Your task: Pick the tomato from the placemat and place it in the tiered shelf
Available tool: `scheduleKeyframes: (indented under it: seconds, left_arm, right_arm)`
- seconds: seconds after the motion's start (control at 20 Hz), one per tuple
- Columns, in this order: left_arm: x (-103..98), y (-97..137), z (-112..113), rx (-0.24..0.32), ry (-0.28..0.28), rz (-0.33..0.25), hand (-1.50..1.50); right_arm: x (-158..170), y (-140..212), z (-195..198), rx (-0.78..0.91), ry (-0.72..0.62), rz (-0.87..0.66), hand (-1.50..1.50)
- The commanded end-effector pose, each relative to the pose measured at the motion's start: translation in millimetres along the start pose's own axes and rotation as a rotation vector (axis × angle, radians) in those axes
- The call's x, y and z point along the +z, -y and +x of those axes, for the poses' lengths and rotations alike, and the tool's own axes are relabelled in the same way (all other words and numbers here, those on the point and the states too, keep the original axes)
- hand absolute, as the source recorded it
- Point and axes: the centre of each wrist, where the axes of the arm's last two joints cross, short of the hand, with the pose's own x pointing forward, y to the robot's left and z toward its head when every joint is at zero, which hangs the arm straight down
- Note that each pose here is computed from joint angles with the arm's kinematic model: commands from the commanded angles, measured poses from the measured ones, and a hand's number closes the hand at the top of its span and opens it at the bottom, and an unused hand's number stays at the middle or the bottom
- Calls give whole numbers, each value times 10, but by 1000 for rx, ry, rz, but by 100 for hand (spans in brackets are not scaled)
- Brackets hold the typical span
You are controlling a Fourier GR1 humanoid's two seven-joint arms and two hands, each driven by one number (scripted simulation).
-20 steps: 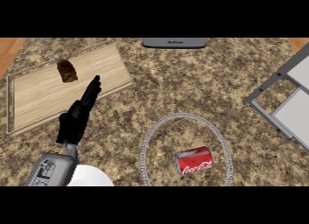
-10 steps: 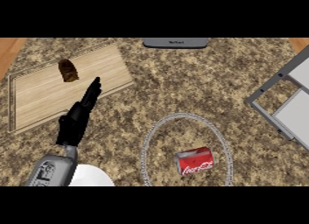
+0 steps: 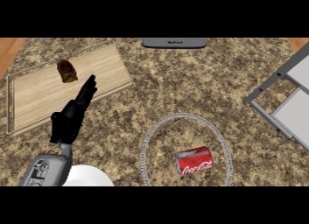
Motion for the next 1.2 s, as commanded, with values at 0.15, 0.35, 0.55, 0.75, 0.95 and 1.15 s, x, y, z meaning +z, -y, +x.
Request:
scheduleKeyframes:
  seconds: [0.15, 0.35, 0.55, 0.75, 0.95, 1.15]
  left_arm:
    - [15, -41, -19, -6, 15, 11, 0]
    - [111, 77, -137, -7, -2, -2, 0]
    - [118, 90, -97, -7, -4, -12, 0]
    - [-9, -1, 60, 7, 0, 4, 0]
    - [-18, 34, -10, -2, 3, 14, 0]
    - [149, -10, -87, -9, -9, 8, 0]
  right_arm:
    - [11, 37, -157, 294, -113, -70, 150]
    - [-53, -23, -431, 290, -191, -93, -150]
    - [-6, 356, -400, 197, -229, -139, -150]
    - [-99, 351, -391, 56, -215, -133, -150]
    - [57, 443, -427, 1, -221, -72, -150]
    - [-135, 589, -310, -67, -226, -47, -150]
